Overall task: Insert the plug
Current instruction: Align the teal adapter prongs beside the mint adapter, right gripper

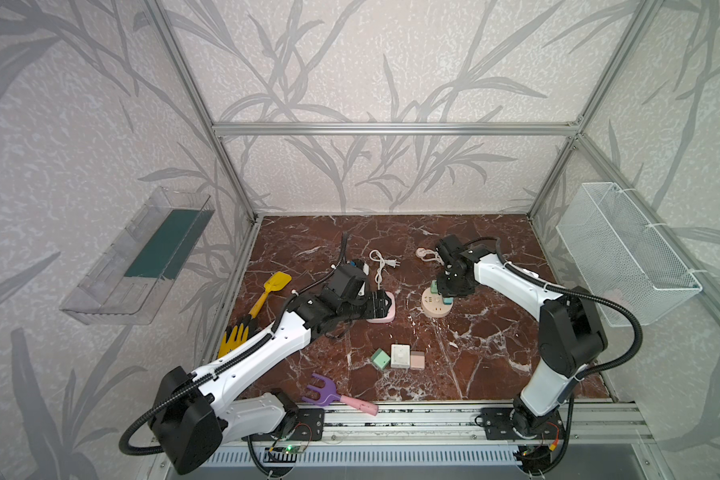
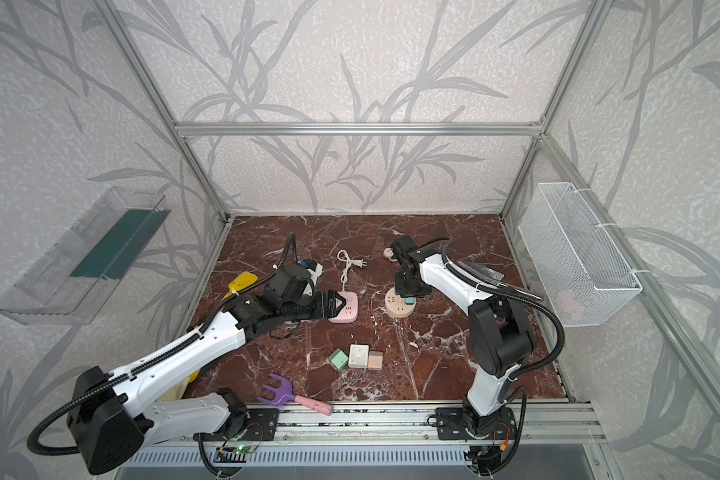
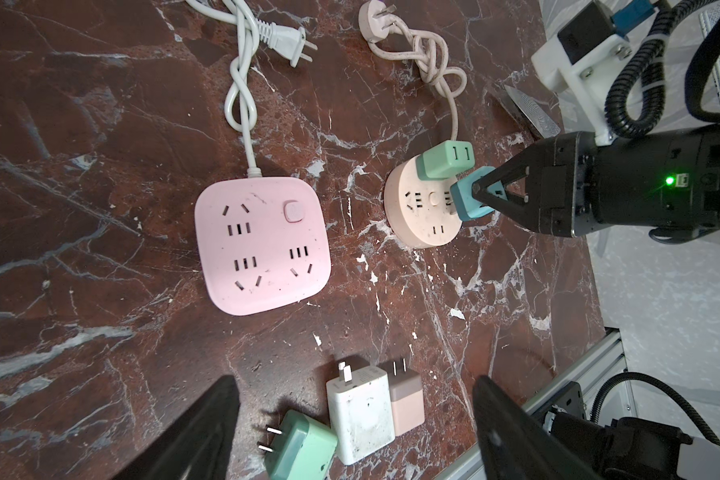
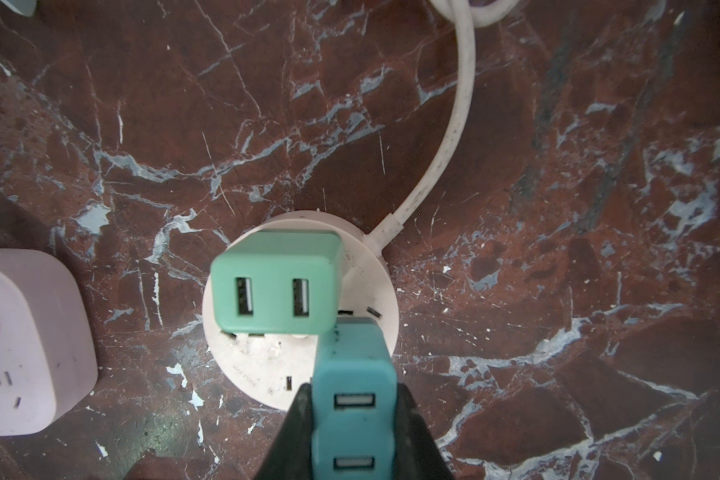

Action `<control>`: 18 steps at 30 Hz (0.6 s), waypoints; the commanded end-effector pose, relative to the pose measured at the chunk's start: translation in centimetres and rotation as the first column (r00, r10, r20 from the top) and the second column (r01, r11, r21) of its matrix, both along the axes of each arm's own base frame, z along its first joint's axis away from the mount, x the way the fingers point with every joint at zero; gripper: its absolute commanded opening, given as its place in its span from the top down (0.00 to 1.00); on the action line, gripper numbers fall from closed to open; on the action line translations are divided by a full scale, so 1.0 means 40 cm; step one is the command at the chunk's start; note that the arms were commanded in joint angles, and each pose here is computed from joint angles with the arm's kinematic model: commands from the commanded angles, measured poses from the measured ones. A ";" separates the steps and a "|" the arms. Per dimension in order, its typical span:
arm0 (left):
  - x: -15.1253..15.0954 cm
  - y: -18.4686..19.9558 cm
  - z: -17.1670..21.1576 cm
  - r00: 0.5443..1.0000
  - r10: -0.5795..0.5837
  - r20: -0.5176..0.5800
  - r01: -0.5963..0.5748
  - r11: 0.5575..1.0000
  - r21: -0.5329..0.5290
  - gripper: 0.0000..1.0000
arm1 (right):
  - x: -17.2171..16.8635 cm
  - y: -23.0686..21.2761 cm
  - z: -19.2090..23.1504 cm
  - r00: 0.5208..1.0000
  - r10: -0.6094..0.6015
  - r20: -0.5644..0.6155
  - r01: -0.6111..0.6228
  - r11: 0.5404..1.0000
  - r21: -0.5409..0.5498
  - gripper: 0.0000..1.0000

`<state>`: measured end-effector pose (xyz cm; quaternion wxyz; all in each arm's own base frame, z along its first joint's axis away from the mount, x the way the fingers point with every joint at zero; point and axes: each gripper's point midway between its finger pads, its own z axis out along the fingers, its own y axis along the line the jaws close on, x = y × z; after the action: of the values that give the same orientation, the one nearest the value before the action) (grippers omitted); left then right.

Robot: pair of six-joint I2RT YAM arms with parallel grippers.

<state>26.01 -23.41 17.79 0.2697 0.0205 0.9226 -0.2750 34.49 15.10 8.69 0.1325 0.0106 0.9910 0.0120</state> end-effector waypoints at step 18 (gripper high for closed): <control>-0.007 0.027 0.030 0.999 0.023 0.044 -0.024 1.000 0.010 0.15 | -0.012 -0.017 0.082 0.995 -0.027 0.095 0.022 0.998 0.050 1.00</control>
<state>25.88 -23.05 18.67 0.2811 0.0178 0.9184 -0.2778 34.09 15.01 10.77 0.1636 0.0182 0.9858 0.0335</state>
